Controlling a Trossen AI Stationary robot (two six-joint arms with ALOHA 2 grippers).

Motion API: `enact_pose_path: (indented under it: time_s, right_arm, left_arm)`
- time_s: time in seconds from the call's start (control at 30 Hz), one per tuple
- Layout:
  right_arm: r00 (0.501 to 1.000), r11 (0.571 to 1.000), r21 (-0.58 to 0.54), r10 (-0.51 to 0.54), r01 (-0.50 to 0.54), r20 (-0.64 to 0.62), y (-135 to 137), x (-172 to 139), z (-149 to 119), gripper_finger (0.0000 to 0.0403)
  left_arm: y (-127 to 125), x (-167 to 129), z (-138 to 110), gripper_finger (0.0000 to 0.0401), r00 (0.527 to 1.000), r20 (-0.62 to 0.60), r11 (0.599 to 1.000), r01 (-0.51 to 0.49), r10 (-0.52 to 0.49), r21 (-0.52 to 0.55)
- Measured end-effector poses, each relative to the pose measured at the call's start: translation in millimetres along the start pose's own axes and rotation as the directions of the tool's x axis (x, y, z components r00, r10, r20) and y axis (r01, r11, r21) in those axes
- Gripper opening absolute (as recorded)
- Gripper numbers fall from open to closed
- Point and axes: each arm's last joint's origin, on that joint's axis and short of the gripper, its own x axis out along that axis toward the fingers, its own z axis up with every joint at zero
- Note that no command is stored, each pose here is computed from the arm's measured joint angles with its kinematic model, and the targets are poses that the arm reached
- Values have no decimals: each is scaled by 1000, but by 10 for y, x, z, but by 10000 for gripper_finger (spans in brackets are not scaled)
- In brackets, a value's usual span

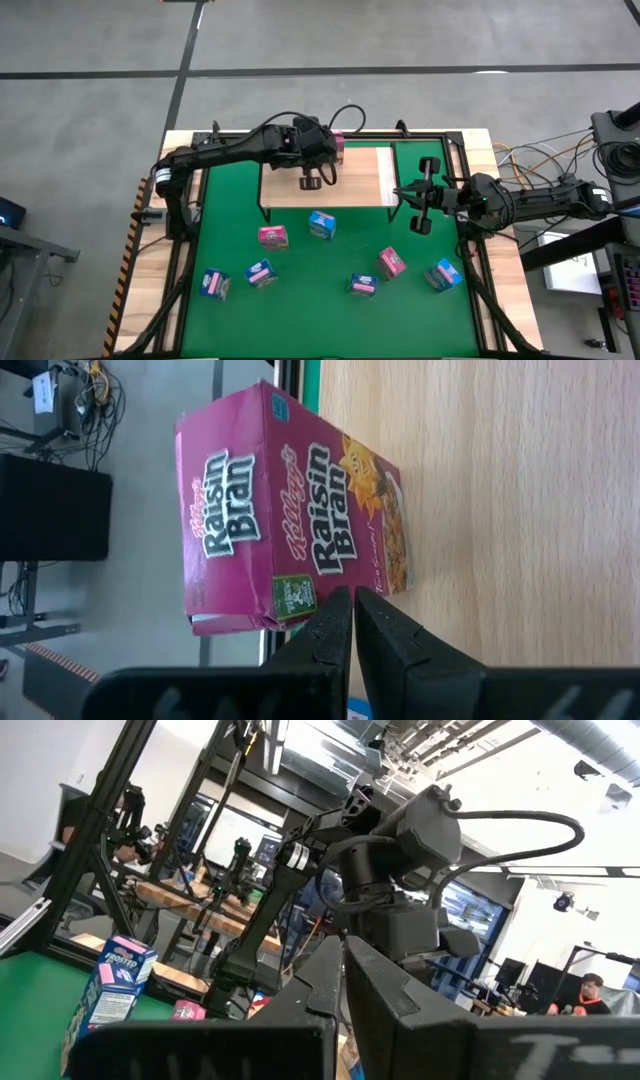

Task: Stack cereal on shelf
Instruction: Put the center violet cereal box on the shelf

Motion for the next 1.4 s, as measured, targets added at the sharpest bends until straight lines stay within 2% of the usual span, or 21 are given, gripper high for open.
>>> enact_pose_path:
  time_s: [0.23,0.33,0.47,0.6,0.67,1.0,1.17,1.4]
  right_arm:
    - [1000,1000,0,0,0,0,0,0,0,9]
    - [1000,1000,0,0,0,0,0,0,0,9]
    - [1000,1000,-1,0,0,0,0,0,0,9]
    - [1000,1000,-5,1,-1,-3,1,0,-3,9]
    - [1000,1000,-6,1,-1,-3,2,0,-3,9]
    - [1000,1000,-8,1,-1,-3,1,0,-3,9]
    - [1000,1000,-9,1,-1,-3,1,0,-3,9]
    - [1000,1000,-9,1,-1,-3,1,0,-3,9]
  left_arm:
    - [12,3,-21,0,999,-31,999,-41,41,-17]
    - [9,3,-21,0,999,-28,999,-30,29,-35]
    - [-40,-8,-23,0,998,-16,996,53,-54,-70]
    - [-100,11,-13,0,984,25,977,179,-177,-113]
    - [-151,72,-9,0,979,40,972,201,-198,-118]
    - [-344,454,-34,0,984,101,975,159,-144,-157]
    - [-348,517,-32,0,993,106,981,72,-53,-178]
    - [-335,521,-18,0,992,121,981,65,-43,-185]
